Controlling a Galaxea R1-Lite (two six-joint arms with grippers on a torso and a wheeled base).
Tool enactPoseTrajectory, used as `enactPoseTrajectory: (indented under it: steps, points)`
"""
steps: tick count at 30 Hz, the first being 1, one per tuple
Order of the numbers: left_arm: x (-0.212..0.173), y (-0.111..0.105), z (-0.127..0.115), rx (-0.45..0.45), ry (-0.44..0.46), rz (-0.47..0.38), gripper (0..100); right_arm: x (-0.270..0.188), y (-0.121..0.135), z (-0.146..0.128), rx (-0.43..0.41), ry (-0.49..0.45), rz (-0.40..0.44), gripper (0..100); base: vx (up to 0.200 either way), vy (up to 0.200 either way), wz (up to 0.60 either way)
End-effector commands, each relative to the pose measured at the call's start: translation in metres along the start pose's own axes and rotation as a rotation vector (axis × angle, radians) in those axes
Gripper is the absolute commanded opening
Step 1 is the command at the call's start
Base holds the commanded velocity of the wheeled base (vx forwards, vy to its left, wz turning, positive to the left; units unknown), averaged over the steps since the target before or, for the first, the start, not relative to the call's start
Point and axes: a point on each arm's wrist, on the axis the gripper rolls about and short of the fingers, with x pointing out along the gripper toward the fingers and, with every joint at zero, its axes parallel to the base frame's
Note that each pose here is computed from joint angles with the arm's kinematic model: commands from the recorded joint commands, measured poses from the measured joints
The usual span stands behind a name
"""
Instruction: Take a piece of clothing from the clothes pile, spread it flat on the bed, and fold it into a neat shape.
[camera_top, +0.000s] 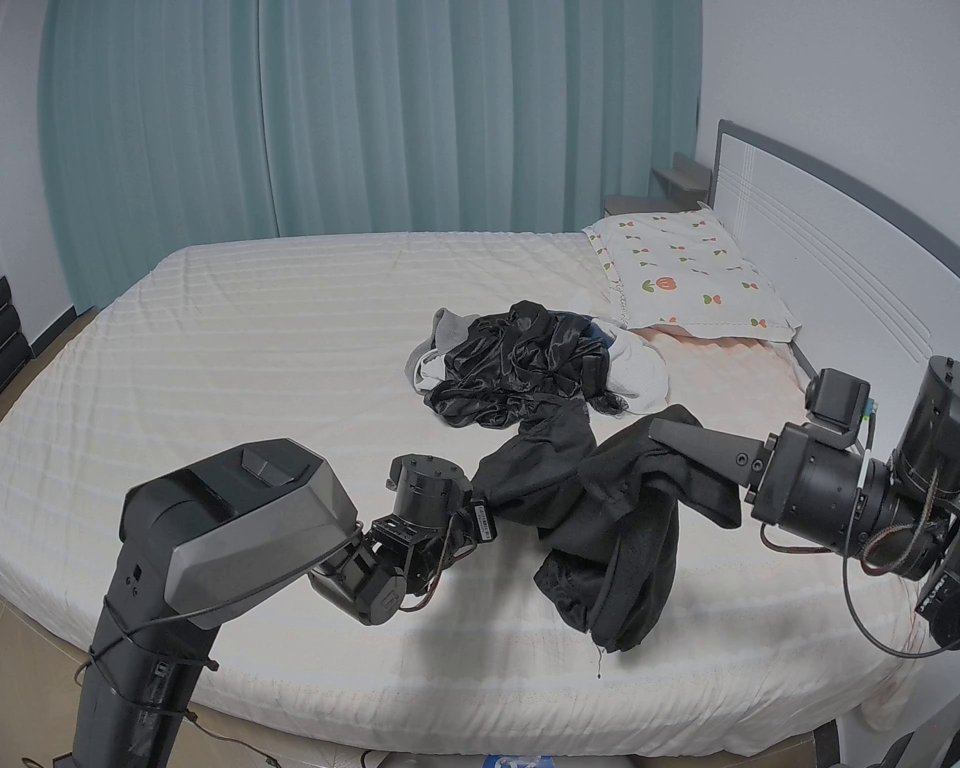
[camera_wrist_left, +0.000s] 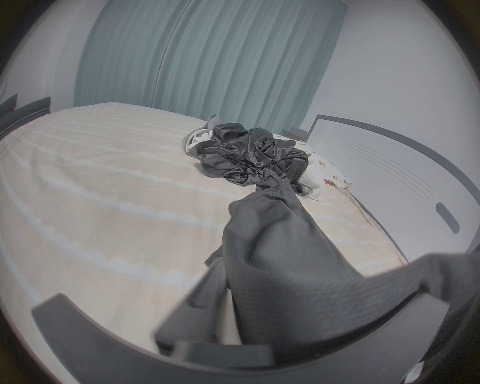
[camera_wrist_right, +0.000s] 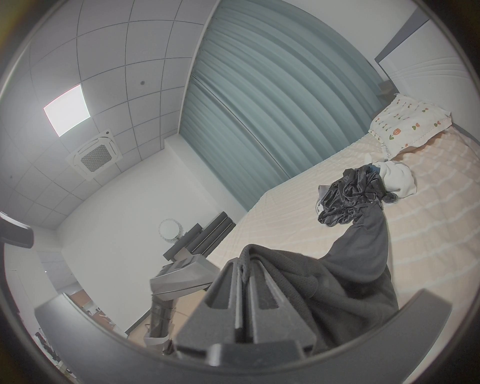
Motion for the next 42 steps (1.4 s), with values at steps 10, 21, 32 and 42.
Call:
enactPoseTrajectory:
  steps: [10,21,32,42]
  points:
    - [-0.150,-0.036,0.125,-0.260,-0.257,-0.214,0,0.064,-0.030,0.062,-0.116,-0.324,0.002,0,0.000,0.000,0.00]
    - [-0.173,-0.012,0.090,-0.305,-0.143,-0.193,0,0.055,-0.071,-0.006,-0.003,-0.116,-0.126,0,0.000,0.000,0.00]
    - [-0.148,0.003,0.050,-0.392,-0.110,-0.218,0,0.066,-0.105,-0.053,0.121,-0.102,-0.146,0,0.000,0.000,0.00]
    - [-0.151,0.006,0.045,-0.442,-0.082,-0.210,0,0.061,-0.109,-0.055,0.223,-0.118,-0.189,0,0.000,0.000,0.00]
